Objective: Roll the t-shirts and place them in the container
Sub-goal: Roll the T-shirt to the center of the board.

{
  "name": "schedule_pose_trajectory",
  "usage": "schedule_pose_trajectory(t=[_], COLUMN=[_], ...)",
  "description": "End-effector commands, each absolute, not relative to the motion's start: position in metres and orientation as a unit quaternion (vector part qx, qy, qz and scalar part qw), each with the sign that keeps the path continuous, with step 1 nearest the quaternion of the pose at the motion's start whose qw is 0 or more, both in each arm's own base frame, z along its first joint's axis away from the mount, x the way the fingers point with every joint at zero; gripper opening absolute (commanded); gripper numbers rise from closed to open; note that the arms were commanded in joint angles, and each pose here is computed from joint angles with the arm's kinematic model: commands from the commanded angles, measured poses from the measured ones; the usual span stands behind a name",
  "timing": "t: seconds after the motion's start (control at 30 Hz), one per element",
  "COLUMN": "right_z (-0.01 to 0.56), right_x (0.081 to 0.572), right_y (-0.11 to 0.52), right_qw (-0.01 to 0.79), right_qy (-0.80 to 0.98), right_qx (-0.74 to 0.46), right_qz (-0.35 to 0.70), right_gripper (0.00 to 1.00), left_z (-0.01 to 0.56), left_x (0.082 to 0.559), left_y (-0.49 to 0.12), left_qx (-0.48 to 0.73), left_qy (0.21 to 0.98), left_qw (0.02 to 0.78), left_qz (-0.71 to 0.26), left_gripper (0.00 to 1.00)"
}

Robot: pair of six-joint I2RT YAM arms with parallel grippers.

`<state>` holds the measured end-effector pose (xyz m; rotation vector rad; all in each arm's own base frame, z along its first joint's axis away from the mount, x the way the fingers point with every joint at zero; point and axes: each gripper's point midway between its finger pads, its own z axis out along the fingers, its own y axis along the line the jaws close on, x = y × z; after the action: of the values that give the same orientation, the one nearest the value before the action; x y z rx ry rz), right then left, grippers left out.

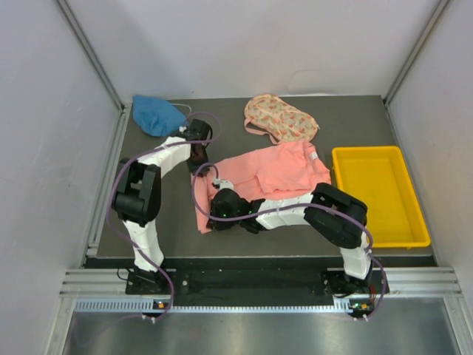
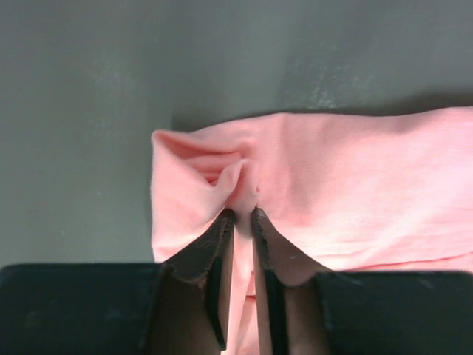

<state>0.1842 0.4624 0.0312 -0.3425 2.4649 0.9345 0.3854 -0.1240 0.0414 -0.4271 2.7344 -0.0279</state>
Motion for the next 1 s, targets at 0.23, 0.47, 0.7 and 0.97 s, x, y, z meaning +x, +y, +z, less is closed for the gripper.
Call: schedule_pose_trajectory(t=[0.23,0.47,0.7,0.97], right_z=[0.021,0.023,0.026,0.024], right_x=[0.183,0.187,0.189,0.189], right_y=[0.465,0.464,0.465,0.465], right_qw=[0.201,0.204,0.207,0.207], right_qy=[0.907,0.908,0.908,0.908], right_qx=[-0.114,-0.119,-0.121,-0.122], right_qz=[0.353,0.346,0.344,0.343], right_gripper=[0.09,0.09,0.09,0.09], left_z=[0.084,0.1,0.107,0.089], left_x=[0.408,0.401,0.376,0.336], left_y=[-0.127,-0.125,-0.124,-0.135], left_qx=[-0.146,-0.15,-0.157,-0.158], left_qy=[0.954,0.944,0.935,0.931], left_qw=[0.244,0.244,0.219,0.163], left_qz=[-0.097,-0.163,-0.231,-0.286], left_gripper=[0.26,0.33,0.33,0.23])
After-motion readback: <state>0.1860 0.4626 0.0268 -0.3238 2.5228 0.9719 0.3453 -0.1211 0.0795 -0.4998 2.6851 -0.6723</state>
